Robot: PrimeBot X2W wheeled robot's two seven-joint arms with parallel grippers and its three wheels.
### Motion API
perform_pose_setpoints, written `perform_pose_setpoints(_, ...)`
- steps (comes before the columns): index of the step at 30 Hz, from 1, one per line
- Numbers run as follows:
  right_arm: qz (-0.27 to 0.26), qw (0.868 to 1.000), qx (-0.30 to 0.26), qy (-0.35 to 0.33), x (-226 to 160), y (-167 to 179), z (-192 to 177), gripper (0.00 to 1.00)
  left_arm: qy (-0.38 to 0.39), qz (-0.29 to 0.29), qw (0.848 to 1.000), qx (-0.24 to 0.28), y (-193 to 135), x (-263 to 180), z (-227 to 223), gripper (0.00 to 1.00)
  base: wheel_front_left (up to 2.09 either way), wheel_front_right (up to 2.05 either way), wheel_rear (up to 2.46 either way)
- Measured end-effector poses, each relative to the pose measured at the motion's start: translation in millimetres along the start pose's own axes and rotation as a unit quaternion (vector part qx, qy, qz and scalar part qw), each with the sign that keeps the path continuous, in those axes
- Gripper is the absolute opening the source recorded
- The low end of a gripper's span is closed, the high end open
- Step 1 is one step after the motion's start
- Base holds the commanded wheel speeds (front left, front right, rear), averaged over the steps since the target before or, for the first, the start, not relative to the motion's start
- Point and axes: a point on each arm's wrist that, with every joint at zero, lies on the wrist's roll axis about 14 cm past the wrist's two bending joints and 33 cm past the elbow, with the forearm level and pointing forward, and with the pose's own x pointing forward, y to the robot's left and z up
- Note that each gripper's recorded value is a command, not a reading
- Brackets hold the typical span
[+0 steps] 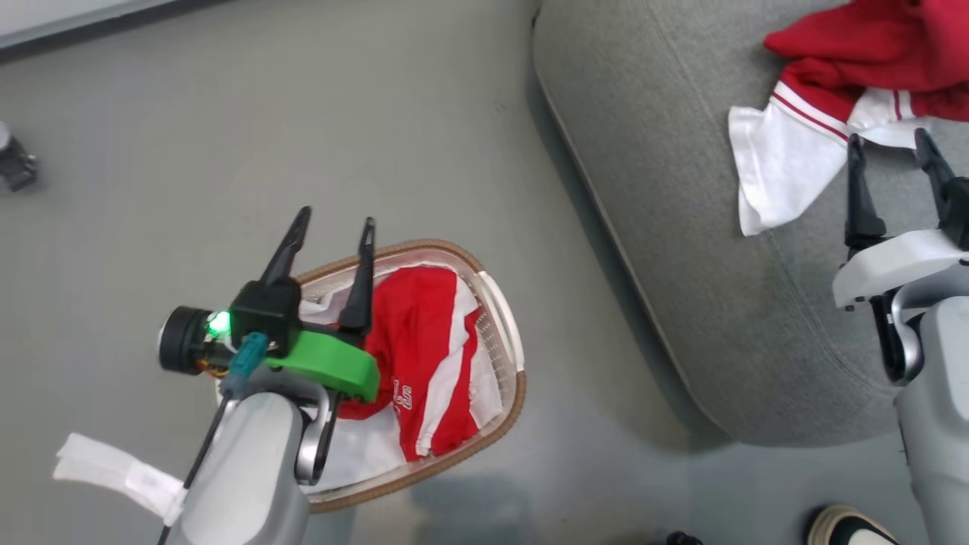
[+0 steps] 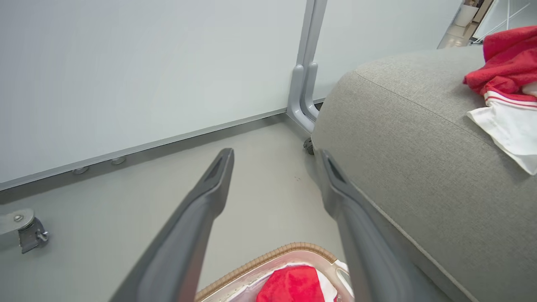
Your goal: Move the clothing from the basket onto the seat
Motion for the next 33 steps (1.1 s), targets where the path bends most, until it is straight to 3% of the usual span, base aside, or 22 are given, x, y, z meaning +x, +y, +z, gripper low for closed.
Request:
perform_pose_setpoints(14,0.132,0.988,0.057,-0.065,2.3,110.1,39.9,1.00,-0.022,0.168,0.985,0.007,85.0,-74.4,27.9,1.00,0.00,0.00,0.00)
perform_pose_setpoints(23,0.177,0.976,0.099,-0.085,-19.9,154.2,58.1,1.00,-0.037,0.221,0.974,0.018,102.7,-119.6,43.6,1.00,0.00,0.00,0.00)
perform_pose_setpoints(26,0.167,0.974,0.127,-0.086,-27.9,152.7,60.8,1.00,-0.038,0.234,0.971,0.020,104.4,-136.2,45.6,1.00,0.00,0.00,0.00)
perform_pose_setpoints(33,0.181,0.971,0.135,-0.080,-54.1,161.8,57.5,1.00,-0.040,0.250,0.967,0.016,97.3,-168.5,45.0,1.00,0.00,0.00,0.00)
